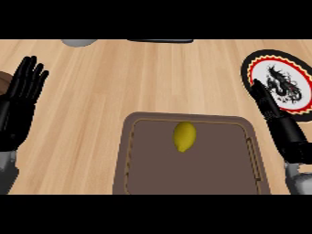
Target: Pick the lemon from the tray and place it in the plate
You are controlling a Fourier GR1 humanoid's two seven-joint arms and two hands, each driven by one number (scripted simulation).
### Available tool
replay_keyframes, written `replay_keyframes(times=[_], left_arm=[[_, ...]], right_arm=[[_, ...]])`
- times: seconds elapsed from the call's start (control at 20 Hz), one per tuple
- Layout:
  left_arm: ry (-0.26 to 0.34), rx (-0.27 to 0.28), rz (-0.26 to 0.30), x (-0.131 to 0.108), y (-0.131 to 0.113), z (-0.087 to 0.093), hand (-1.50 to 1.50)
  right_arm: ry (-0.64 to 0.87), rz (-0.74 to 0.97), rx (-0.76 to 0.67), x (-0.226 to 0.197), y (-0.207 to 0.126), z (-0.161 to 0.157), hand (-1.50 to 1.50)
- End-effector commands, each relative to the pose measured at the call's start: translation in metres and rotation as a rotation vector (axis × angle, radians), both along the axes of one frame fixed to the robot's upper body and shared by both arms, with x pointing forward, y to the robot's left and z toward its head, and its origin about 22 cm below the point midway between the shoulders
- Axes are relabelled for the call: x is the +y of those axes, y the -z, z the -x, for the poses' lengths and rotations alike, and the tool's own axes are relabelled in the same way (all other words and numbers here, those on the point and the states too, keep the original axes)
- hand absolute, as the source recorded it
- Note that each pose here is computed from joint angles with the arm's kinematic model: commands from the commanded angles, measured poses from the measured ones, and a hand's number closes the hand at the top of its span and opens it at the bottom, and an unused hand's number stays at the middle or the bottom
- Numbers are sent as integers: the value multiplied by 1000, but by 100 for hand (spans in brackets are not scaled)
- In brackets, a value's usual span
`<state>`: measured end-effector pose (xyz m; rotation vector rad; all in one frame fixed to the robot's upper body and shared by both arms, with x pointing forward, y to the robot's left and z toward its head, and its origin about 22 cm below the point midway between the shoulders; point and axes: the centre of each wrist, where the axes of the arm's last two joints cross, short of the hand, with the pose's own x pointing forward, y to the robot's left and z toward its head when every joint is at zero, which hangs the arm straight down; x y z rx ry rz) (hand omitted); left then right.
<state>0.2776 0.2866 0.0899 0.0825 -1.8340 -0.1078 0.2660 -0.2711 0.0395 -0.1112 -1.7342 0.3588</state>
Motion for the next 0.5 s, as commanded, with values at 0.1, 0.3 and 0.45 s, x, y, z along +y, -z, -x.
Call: replay_keyframes(times=[0.1, 0.3, 0.45], left_arm=[[-98, 320, 44, 10, 65, 28, 0], [-110, 521, 70, 2, 99, 48, 0], [-105, 615, 112, -13, 117, 54, 0]], right_arm=[[215, -59, -127, -3, -46, -8, 150], [439, 518, -39, -83, -49, 2, 150], [847, 97, -202, -52, -52, -2, -150]])
